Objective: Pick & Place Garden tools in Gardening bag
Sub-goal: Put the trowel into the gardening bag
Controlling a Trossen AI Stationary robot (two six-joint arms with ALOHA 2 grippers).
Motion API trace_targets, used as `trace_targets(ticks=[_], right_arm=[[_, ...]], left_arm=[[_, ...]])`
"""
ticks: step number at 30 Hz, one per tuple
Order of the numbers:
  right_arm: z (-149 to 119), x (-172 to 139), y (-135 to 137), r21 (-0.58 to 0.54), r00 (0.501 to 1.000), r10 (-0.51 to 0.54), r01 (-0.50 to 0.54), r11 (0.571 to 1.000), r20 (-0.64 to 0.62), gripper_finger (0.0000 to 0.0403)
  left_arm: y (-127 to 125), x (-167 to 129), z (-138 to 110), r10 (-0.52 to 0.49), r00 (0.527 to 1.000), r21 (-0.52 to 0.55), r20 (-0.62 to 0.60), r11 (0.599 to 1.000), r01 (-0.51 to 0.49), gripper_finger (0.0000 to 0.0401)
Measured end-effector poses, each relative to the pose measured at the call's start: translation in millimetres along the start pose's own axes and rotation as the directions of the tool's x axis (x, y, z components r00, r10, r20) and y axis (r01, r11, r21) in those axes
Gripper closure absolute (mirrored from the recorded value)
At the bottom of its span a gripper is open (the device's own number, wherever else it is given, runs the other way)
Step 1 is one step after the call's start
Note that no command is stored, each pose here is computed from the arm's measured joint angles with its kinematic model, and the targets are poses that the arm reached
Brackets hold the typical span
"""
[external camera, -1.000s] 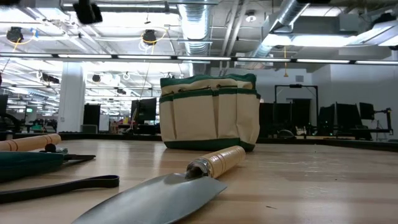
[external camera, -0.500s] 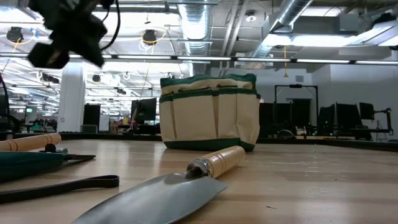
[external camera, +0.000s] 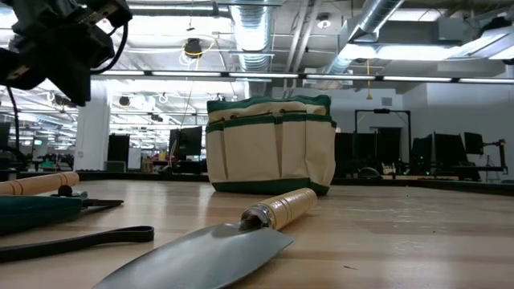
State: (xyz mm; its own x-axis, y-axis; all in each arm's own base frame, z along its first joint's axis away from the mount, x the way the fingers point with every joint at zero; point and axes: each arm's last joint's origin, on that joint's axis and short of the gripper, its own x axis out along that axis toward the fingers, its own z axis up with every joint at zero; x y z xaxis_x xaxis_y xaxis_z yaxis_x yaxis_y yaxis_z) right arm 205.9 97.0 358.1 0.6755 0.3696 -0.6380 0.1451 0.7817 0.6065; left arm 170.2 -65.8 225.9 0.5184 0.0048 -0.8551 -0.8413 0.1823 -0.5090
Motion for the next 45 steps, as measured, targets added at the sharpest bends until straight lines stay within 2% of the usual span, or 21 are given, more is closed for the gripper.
trace_targets(ticks=[8, 15, 19, 25, 28, 31, 37, 45], right_arm=[[-1.8, 0.0, -0.8, -0.008, 1.0, -0.014, 0.014, 1.0, -0.012, 0.0219], [-2.4, 0.0, -0.9, -0.009, 1.0, -0.01, 0.01, 1.0, -0.023, 0.0218], [-3.0, 0.0, -0.3, -0.01, 0.999, 0.009, -0.01, 1.0, -0.046, 0.0212], [-5.9, 0.1, 2.1, -0.019, 0.997, 0.026, -0.027, 0.999, -0.067, 0.0201], [-8.3, 0.1, 4.0, -0.028, 0.997, 0.031, -0.034, 0.999, -0.076, 0.0198], [-10.4, 0.2, 5.7, -0.035, 0.996, 0.035, -0.038, 0.999, -0.082, 0.0199], [-12.0, 0.2, 7.0, -0.041, 0.997, 0.026, -0.029, 0.999, -0.07, 0.0206], [-12.0, 0.2, 7.0, -0.041, 0.997, 0.025, -0.028, 0.999, -0.069, 0.0211]], left_arm=[[-18.1, 12.6, -22.7, 0.12, 0.993, 0.047, -0.013, 0.992, -0.119, 0.04], [-19.2, 24.7, -32.1, 0.186, 0.982, 0.112, -0.044, 0.977, -0.18, 0.0383], [-18.4, 26.0, -35.2, 0.196, 0.979, 0.144, -0.053, 0.972, -0.186, 0.0343], [-18.5, 25.8, -34.9, 0.182, 0.983, 0.155, -0.01, 0.972, -0.178, 0.0254], [-18.2, 32.3, -34.4, 0.208, 0.978, 0.149, 0.002, 0.967, -0.206, 0.0209], [-16.6, 42.6, -36.9, 0.254, 0.967, 0.155, 0.008, 0.955, -0.252, 0.0181], [-13.3, 62.4, -41.1, 0.34, 0.94, 0.164, 0.009, 0.927, -0.337, 0.0179], [-14.8, 80.8, -46.4, 0.346, 0.938, 0.219, 0.006, 0.915, -0.339, 0.0189]])
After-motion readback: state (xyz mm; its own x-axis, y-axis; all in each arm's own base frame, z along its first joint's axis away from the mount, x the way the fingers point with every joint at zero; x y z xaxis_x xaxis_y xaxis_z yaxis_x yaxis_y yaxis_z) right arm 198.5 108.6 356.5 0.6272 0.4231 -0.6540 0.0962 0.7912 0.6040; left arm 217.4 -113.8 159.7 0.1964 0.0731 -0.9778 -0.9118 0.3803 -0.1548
